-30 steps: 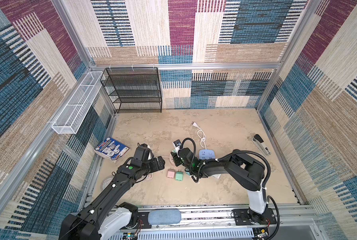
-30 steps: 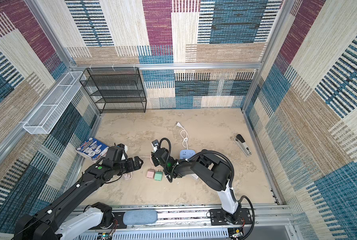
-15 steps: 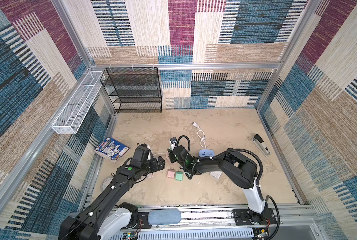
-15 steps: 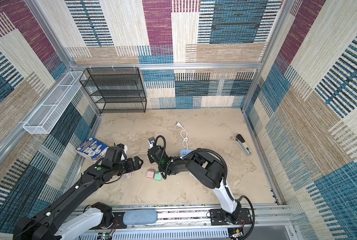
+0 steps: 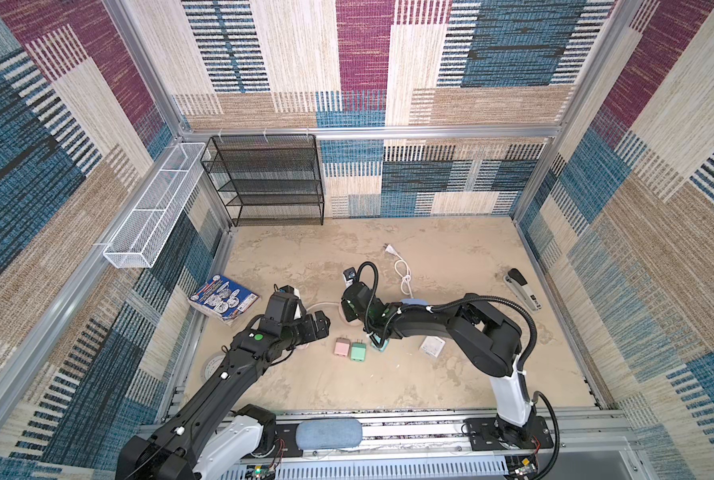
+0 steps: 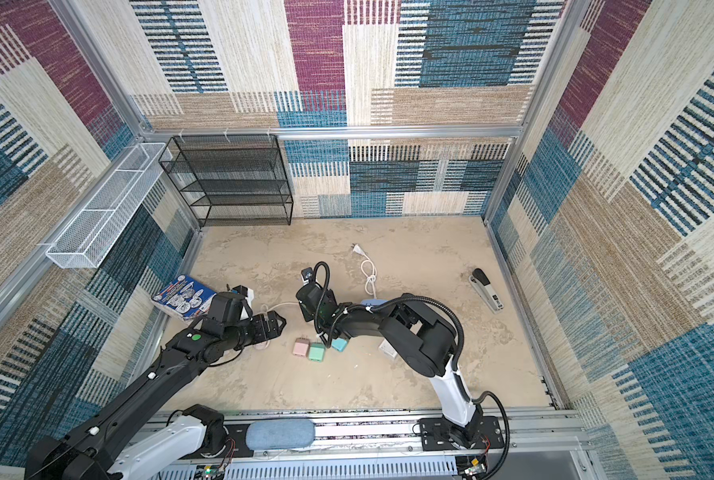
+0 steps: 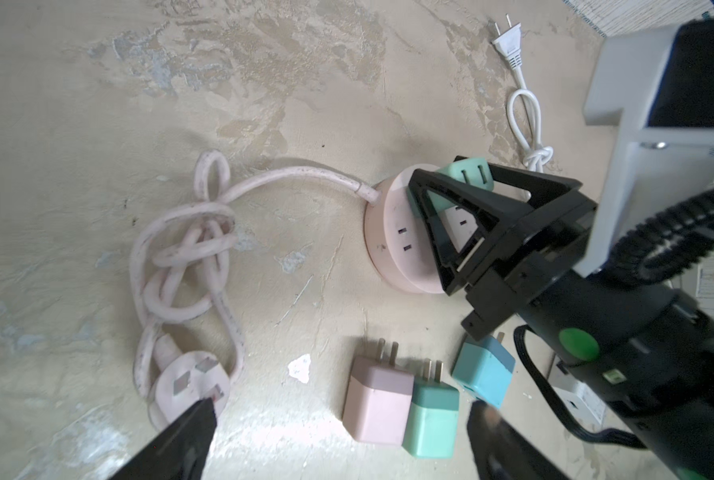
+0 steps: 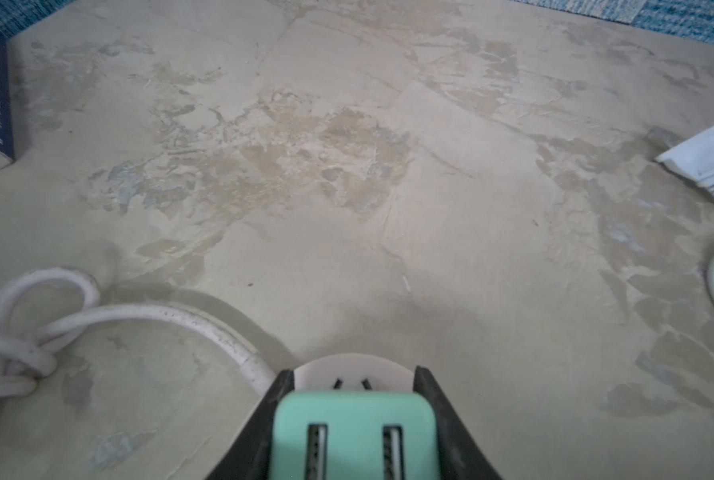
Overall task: Insert the plug
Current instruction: 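Press the green adapter down into the pink power strip with the right gripper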
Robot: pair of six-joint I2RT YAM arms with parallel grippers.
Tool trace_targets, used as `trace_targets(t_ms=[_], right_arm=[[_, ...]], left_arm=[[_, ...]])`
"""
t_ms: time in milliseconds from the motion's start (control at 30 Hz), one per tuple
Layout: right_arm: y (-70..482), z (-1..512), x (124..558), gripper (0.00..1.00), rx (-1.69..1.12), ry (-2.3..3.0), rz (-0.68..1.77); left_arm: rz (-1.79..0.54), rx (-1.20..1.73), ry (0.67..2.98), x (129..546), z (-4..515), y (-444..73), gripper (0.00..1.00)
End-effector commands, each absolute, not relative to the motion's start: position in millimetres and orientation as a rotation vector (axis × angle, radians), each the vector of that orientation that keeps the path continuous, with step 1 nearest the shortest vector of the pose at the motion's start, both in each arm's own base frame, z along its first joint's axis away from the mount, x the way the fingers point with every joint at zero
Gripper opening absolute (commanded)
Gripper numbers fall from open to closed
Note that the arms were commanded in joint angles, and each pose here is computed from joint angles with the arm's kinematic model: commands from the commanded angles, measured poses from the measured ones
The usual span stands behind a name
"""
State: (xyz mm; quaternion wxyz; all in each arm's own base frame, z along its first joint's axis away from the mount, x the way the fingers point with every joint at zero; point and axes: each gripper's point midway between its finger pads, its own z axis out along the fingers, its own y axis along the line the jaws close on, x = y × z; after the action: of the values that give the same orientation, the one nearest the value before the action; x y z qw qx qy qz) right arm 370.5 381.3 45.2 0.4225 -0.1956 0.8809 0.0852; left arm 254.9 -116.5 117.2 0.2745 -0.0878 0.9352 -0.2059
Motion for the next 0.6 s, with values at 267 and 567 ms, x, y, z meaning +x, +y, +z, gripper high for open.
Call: trace_targets(t_ms=[267,567], right_arm=[[300.3,-6.6,305.1,0.56,-0.678,2.606,-0.142],[317.7,30.3,320.1,0.72,-0.634,2.544,0.022]], left_arm=[[-0.535,-0.231,2.489,259.4,126.1,-114.3,0.99],[-0.532,-0.236,2.481,260.8,126.4,-113.6,0.99]])
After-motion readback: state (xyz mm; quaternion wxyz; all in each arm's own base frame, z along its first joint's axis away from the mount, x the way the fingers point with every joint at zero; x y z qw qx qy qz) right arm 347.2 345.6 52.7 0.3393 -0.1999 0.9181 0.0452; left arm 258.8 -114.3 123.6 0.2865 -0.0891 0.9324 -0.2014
